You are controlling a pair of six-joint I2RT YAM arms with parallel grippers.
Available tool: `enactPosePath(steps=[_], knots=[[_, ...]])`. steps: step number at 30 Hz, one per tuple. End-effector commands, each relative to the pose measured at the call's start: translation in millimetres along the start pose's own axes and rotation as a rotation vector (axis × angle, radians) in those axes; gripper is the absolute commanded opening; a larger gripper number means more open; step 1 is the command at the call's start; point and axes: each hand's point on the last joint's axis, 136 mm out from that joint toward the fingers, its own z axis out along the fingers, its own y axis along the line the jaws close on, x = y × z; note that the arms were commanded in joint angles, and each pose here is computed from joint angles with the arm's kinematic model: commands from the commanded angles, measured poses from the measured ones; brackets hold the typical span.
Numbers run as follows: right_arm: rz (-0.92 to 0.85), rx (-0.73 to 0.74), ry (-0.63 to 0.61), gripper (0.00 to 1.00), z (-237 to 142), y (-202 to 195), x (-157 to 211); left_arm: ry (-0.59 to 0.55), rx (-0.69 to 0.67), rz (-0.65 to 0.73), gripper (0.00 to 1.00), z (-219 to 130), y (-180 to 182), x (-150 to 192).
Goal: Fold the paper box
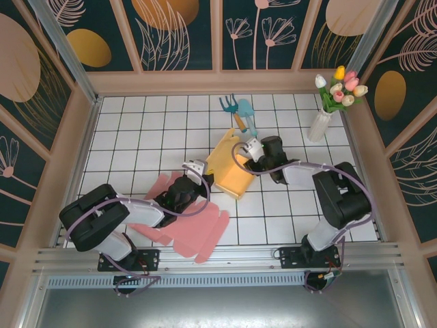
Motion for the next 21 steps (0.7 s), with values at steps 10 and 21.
enactPosePath(steps=[10,21], knots=[[0.322,-0.31,-0.059,0.51,-21.3,-14.1,-31.1,0.037,0.047,0.187,0.0,5.2,-4.5,21.2],[0.418,-0.447,0.052,0.26,4.7,-6.0,-14.2,0.041,0.119,0.229,0.0,9.1,-16.7,26.1]])
